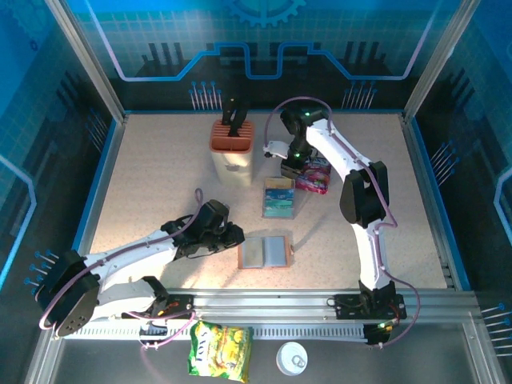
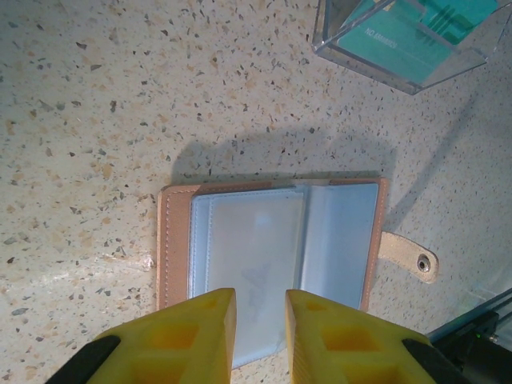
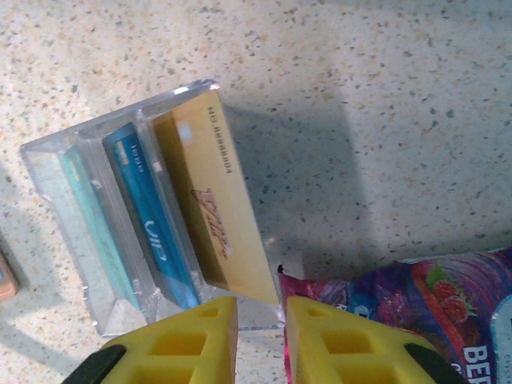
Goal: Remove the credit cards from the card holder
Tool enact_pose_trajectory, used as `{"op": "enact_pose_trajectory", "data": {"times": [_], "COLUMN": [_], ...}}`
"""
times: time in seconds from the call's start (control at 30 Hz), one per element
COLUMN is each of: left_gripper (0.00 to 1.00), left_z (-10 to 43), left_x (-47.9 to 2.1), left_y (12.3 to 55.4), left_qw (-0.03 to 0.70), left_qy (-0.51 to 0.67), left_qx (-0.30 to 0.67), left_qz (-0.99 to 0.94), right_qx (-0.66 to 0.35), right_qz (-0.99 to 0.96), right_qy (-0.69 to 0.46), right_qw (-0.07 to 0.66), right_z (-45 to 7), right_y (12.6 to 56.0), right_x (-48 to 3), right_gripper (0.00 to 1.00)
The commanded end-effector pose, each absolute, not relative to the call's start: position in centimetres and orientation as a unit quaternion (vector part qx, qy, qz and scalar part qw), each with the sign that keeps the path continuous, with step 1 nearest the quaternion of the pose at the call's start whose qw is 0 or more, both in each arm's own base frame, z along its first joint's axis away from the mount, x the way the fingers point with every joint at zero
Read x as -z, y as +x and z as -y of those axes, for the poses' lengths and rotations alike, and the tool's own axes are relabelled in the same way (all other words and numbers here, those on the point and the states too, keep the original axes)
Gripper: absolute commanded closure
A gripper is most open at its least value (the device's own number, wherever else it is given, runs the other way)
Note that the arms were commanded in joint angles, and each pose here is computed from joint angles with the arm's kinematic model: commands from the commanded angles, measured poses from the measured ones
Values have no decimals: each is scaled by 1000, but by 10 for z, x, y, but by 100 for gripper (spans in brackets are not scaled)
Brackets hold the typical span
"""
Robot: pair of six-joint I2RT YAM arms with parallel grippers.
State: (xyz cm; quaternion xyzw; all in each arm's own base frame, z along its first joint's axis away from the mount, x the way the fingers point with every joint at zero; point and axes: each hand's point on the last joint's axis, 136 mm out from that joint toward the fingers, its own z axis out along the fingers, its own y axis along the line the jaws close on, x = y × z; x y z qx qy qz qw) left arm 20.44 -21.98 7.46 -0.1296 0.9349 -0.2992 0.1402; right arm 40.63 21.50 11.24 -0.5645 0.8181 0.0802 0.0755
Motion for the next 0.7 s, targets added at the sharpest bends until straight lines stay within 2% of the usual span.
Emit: {"op": "enact_pose_trajectory", "data": {"times": [0.0, 0.4, 0.67], "left_gripper": [77, 77, 79], "left_z": [213, 215, 214], "left_x": [-69, -68, -57], "left_y": [201, 202, 199], "left_qw": [135, 135, 125], "left_qy": [-137, -136, -135], "left_qx": [292, 294, 286], "left_qz": [-937, -937, -940], "right_qx": [-68, -72, -150], "right_qz": [-830, -869, -905], "right_qy": [-541, -463, -332], "right_qw": [117, 158, 219], "right_z": [-212, -222, -241], "right_y": [416, 419, 394], "right_x": [-131, -127, -151], "right_gripper": [77, 76, 76]}}
